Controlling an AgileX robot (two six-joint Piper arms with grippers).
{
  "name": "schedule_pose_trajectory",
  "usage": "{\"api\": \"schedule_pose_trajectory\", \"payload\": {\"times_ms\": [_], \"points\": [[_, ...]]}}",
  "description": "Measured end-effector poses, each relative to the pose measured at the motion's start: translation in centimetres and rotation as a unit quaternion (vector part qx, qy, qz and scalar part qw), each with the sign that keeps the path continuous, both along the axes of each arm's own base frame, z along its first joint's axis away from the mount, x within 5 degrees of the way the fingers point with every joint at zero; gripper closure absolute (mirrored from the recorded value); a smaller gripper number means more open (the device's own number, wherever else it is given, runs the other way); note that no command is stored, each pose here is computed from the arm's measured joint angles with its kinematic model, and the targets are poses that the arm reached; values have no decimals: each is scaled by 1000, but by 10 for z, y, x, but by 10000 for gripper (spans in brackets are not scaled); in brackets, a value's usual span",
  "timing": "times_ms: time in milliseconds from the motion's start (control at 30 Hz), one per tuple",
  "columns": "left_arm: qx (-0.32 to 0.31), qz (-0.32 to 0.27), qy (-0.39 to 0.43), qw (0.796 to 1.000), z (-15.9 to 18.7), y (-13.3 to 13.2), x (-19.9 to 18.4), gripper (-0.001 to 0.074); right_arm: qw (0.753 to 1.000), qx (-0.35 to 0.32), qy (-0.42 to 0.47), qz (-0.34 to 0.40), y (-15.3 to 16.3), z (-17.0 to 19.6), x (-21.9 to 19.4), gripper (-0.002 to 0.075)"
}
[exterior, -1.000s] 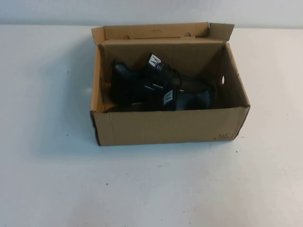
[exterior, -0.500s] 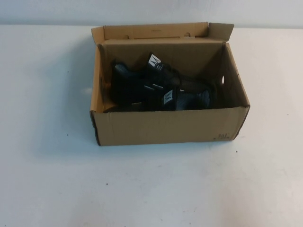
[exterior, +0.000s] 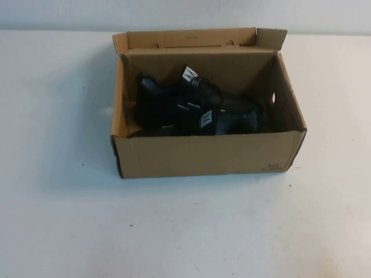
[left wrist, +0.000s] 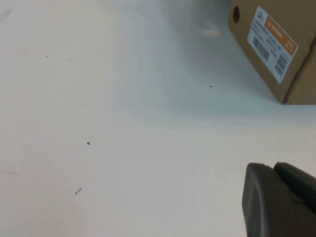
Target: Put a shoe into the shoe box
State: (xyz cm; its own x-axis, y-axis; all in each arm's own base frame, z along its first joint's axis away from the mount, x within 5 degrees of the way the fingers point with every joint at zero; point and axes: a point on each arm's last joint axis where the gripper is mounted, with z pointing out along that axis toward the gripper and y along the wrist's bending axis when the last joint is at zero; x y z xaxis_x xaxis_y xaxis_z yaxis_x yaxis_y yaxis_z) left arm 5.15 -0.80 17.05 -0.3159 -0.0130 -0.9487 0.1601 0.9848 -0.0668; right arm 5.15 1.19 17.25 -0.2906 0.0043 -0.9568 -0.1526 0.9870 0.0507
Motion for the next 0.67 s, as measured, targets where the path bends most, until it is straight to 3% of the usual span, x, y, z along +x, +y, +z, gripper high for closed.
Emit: {"api": "schedule_pose_trajectory", "payload": {"times_ms": [667], "points": [[1,0,1,1000,0,0,0,736,1000,19,9,-2,1,-1,0,742]]}}
